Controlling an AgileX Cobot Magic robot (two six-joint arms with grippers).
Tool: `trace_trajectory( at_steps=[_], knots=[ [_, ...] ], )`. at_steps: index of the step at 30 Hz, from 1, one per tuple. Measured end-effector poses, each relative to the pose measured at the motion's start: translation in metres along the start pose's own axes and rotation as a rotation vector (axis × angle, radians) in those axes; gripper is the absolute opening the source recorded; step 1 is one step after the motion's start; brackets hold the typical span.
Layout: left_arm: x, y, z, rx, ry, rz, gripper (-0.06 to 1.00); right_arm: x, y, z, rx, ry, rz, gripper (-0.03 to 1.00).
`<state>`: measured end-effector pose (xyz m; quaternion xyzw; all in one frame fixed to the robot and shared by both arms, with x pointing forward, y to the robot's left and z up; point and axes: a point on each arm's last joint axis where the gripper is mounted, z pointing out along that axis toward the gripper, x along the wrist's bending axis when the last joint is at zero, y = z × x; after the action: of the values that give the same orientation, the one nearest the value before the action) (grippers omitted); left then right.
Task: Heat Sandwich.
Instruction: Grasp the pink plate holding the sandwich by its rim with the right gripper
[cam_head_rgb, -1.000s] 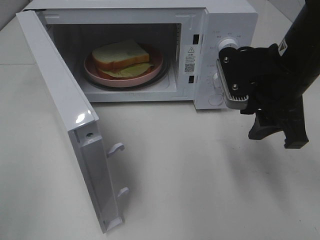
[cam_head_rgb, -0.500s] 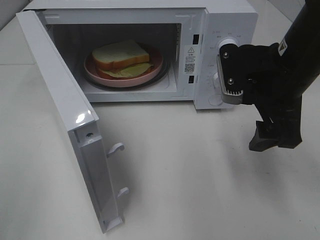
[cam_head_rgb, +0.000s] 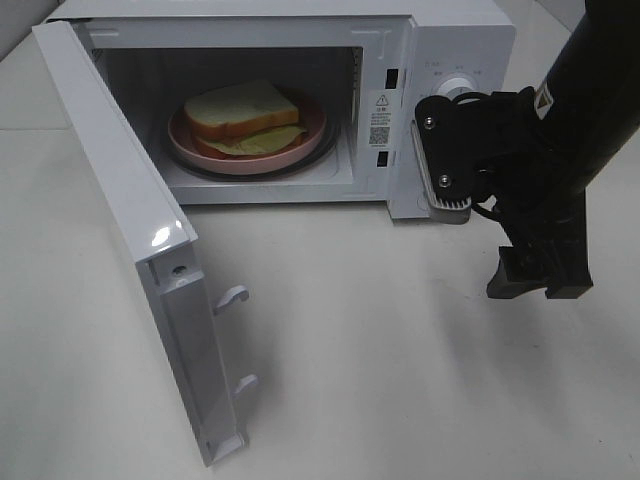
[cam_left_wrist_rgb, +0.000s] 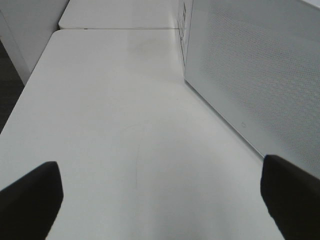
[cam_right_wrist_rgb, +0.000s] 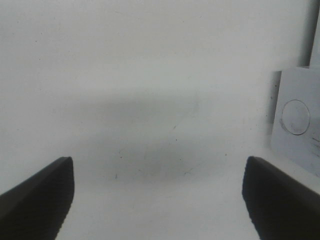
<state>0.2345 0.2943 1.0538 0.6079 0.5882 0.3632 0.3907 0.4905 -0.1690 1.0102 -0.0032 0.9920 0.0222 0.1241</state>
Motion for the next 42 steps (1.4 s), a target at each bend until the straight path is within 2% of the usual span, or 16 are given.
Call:
trace_trajectory(
  at_steps=[7,11,42],
  knots=[
    [0.0,0.0,0.0,0.0,0.0,0.0,0.99,-0.006,0.001,-0.005,0.002,-0.034,-0.017,0.87],
    [0.0,0.0,0.0,0.0,0.0,0.0,0.99,-0.015,0.012,-0.016,-0.016,-0.093,-0.054,0.87],
    [0.0,0.0,0.0,0.0,0.0,0.0,0.99,-0.066,0.09,0.011,-0.079,-0.146,-0.156,0.86]
  ],
)
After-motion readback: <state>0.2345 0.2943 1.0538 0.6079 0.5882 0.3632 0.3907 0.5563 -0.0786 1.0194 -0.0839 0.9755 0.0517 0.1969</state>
